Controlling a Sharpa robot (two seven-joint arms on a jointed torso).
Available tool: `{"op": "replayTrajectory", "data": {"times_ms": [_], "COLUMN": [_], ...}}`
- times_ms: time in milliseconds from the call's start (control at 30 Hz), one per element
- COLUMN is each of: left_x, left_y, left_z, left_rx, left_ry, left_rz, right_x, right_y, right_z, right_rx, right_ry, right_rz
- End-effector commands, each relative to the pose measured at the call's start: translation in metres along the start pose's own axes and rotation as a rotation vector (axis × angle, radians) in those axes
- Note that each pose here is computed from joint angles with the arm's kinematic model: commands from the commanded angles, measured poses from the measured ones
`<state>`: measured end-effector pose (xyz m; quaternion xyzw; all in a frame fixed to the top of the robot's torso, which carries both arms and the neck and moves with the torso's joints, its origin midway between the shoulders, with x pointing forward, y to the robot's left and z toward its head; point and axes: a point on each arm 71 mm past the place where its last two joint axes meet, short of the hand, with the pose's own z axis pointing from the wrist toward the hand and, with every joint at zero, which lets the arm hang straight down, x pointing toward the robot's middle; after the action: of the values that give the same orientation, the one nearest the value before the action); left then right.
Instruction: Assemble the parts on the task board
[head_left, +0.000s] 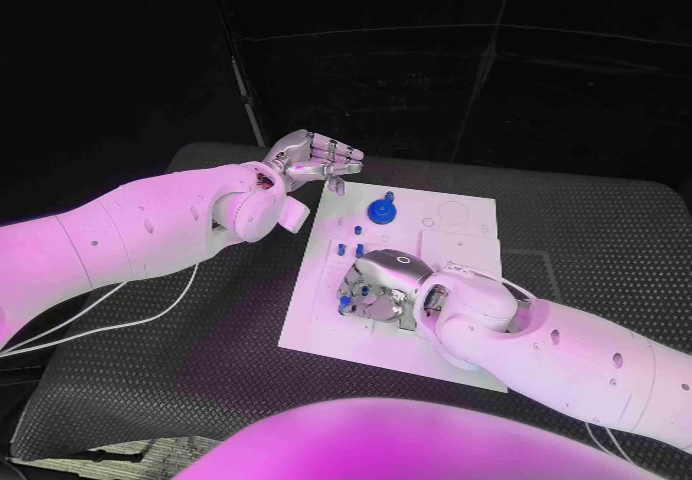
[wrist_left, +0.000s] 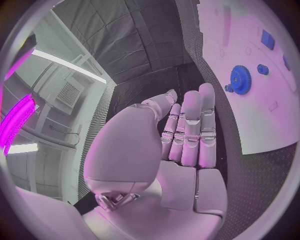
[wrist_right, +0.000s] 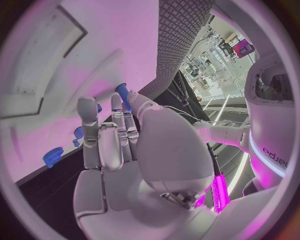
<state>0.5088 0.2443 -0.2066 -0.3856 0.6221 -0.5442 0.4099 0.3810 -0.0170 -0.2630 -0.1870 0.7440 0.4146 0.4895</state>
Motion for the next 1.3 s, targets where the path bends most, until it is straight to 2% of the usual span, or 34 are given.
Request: {"op": "replayTrajectory", "data": {"times_ms": [33,500,733,1000,1300], "left_x": [0.0010,0.0007,0.0005,0.0000,-0.0005], "left_y": [-0.0016,-0.0014,-0.0013,-0.0012,-0.0010], "left_z": [0.0003,0.0000,0.0000,-0.0003,-0.0004], "left_rx": [0.004,0.001,0.000,-0.001,-0.003], "left_ry": [0.009,0.011,0.011,0.010,0.010], "left_rz": [-0.007,-0.007,-0.007,-0.006,-0.006], "right_x": [0.0040,0.0113,0.0107,0.0072,0.0021], "right_y": [-0.0009,0.0004,-0.0002,-0.0003,0.0041], "right_z": [0.0003,-0.0006,-0.0009,-0.0019,-0.0049], "right_rx": [0.016,0.021,0.026,0.025,-0.013], "right_ry": [0.010,0.037,0.027,-0.021,-0.103], "right_rz": [-0.043,-0.073,-0.077,-0.072,-0.054]}}
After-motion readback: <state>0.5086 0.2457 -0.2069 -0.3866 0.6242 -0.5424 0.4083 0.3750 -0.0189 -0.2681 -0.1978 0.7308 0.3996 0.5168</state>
